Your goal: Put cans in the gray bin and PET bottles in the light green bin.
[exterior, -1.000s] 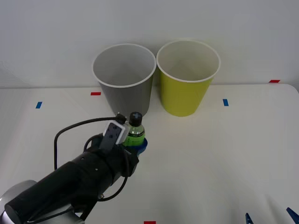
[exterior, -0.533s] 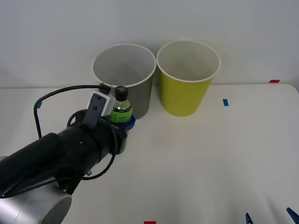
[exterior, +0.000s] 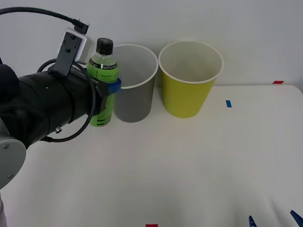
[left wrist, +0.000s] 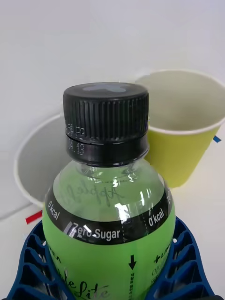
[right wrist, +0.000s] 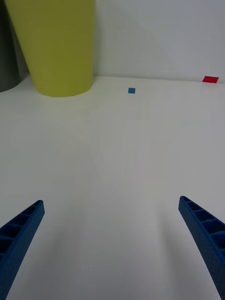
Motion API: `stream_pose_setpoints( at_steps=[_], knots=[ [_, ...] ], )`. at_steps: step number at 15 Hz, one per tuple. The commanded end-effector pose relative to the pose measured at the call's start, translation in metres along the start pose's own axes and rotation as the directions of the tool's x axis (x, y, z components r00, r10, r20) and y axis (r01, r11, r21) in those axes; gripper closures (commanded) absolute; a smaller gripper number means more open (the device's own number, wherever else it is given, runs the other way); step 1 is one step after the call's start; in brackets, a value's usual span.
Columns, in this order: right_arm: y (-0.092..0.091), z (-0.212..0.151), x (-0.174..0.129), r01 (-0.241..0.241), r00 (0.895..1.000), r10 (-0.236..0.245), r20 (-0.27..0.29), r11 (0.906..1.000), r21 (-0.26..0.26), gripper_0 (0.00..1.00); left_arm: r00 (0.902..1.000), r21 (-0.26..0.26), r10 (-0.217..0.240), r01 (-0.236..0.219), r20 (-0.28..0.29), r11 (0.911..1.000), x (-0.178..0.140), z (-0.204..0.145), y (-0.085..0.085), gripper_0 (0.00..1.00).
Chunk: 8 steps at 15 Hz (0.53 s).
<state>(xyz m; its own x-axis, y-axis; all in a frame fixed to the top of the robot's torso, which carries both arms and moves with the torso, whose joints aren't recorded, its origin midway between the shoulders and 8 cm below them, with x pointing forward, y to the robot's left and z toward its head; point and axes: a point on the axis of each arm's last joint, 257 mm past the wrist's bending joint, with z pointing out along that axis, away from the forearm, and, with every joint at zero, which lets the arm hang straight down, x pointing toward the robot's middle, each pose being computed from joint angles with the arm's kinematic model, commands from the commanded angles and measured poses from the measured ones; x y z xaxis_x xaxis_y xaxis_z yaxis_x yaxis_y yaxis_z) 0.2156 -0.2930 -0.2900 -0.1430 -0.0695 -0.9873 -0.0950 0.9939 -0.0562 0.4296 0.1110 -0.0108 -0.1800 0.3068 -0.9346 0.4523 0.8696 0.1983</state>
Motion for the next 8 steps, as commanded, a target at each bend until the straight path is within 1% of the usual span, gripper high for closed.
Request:
stream_pose_setpoints(
  at_steps=[1, 2, 3, 4, 5, 6, 7, 8],
  knots=[
    [0.0, 0.0, 0.0, 0.0, 1.0, 0.0, 0.0, 1.0, 0.0, 0.0, 0.9988, -0.047, 0.017, -0.015, 0.046, 0.9988, -0.043, 0.017, 0.018, 1.0],
    [0.0, 0.0, 0.0, 0.0, 1.0, 0.0, 0.0, 1.0, 0.0, 0.0, 0.9974, -0.058, 0.015, -0.011, 0.071, 0.9982, -0.058, 0.021, 0.021, 1.0],
    [0.0, 0.0, 0.0, 0.0, 1.0, 0.0, 0.0, 1.0, 0.0, 0.0, 0.9941, -0.065, 0.01, -0.003, 0.108, 0.9979, -0.076, 0.025, 0.022, 1.0],
    [0.0, 0.0, 0.0, 0.0, 1.0, 0.0, 0.0, 1.0, 0.0, 0.0, 0.988, -0.062, 0.001, 0.009, 0.154, 0.998, -0.094, 0.031, 0.022, 1.0],
    [0.0, 0.0, 0.0, 0.0, 1.0, 0.0, 0.0, 1.0, 0.0, 0.0, 0.9838, -0.054, -0.005, 0.015, 0.179, 0.9984, -0.105, 0.036, 0.021, 1.0],
    [0.0, 0.0, 0.0, 0.0, 1.0, 0.0, 0.0, 1.0, 0.0, 0.0, 0.9809, -0.049, 0.002, 0.008, 0.194, 0.9988, -0.114, 0.042, 0.016, 1.0],
    [0.0, 0.0, 0.0, 0.0, 1.0, 0.0, 0.0, 1.0, 0.0, 0.0, 0.9751, -0.066, 0.032, -0.018, 0.219, 0.9977, -0.128, 0.05, 0.01, 1.0],
    [0.0, 0.0, 0.0, 0.0, 1.0, 0.0, 0.0, 1.0, 0.0, 0.0, 0.9688, -0.071, 0.054, -0.038, 0.242, 0.9968, -0.137, 0.057, 0.002, 1.0]
  ],
)
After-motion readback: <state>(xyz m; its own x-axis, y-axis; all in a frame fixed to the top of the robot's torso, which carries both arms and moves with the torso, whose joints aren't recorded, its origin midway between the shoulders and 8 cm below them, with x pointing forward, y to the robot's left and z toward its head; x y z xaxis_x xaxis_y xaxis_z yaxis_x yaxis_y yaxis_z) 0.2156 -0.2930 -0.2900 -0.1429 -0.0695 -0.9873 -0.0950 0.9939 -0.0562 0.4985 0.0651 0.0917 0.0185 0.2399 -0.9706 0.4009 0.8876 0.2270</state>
